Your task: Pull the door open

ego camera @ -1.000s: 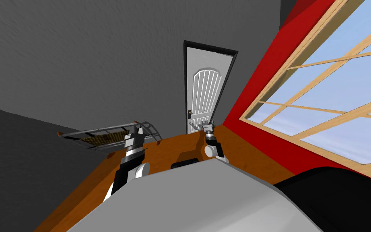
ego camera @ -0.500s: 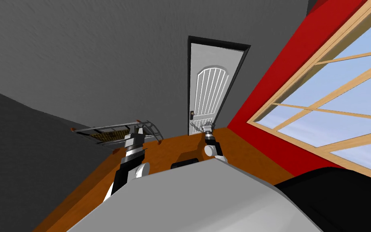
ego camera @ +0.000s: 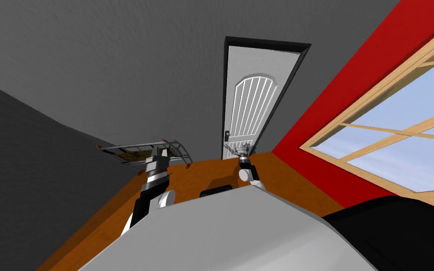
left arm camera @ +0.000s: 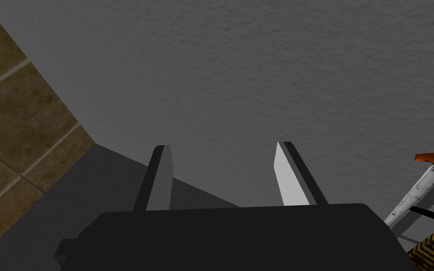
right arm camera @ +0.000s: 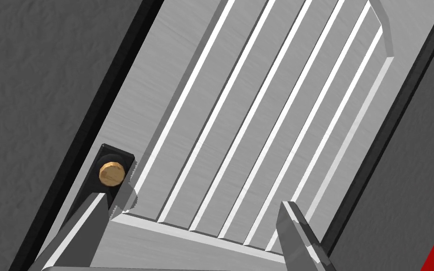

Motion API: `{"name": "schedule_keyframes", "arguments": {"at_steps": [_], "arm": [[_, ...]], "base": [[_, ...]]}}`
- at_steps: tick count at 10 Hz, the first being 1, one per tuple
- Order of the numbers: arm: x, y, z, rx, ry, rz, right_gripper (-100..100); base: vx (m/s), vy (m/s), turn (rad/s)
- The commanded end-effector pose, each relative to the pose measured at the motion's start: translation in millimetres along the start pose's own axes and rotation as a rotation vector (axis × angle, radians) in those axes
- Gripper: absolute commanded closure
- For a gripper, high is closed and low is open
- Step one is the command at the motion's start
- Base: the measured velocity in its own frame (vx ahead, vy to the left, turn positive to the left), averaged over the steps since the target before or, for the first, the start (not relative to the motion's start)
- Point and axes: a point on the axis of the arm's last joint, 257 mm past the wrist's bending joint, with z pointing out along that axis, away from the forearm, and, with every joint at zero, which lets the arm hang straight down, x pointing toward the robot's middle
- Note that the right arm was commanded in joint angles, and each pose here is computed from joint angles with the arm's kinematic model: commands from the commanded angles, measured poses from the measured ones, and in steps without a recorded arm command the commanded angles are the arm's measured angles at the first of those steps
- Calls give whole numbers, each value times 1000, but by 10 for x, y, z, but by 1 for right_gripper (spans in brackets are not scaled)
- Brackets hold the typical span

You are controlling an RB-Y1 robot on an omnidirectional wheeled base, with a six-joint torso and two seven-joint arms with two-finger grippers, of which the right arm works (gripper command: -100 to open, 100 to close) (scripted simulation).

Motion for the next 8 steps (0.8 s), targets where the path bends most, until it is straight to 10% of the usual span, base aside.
{"name": "schedule_keyframes", "arguments": {"at_steps": [1,8], "arm": [[-105,-34,1,9,-25,36,-100],[-539,-149,-1,32,-129,171,-100]], "base": [[88,-50,127],[80,-53,124]]}}
